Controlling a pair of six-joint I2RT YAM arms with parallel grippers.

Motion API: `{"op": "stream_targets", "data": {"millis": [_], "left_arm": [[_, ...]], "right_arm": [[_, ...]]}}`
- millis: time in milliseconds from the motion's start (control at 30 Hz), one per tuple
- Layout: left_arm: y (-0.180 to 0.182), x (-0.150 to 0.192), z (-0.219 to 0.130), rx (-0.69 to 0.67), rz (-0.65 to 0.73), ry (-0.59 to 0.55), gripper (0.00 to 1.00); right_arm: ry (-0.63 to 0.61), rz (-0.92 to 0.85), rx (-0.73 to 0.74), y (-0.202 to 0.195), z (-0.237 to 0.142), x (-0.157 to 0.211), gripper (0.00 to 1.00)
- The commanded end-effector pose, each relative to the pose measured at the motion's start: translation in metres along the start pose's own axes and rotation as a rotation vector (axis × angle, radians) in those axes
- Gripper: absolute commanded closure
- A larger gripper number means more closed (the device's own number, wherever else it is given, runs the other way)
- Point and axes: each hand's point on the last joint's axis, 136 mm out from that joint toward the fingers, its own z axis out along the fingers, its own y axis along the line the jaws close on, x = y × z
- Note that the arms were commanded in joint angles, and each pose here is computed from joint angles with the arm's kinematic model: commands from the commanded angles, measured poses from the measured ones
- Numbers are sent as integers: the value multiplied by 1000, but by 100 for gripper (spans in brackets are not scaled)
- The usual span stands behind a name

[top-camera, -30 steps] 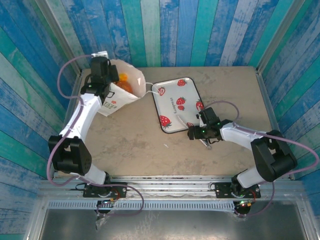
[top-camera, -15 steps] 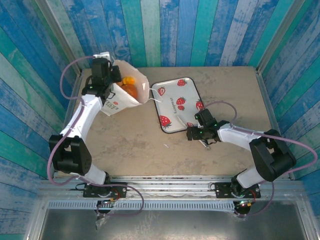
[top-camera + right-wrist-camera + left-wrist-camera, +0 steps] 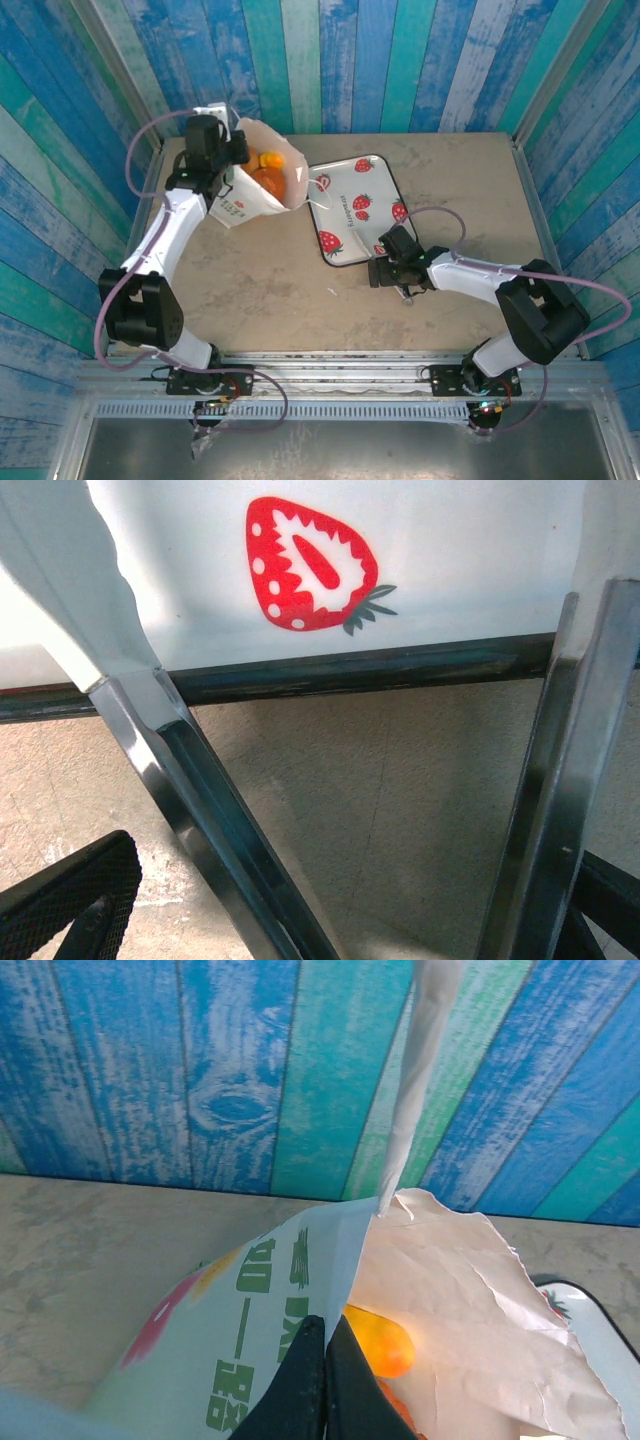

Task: Take the fake bread out of the paper bag

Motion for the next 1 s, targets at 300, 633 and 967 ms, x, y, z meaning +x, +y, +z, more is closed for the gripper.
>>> {"op": "stream_targets", "data": {"millis": [300, 633, 967], "left_arm": [[-23, -19, 11, 106, 18, -89, 100], [-19, -12, 11, 85, 19, -80, 100], [-16, -8, 10, 73, 21, -80, 100]], "right_arm": [[161, 3, 63, -14, 14, 50, 26], [141, -30, 51, -10, 13, 51, 45], [133, -36, 54, -10, 15, 57, 42]]}}
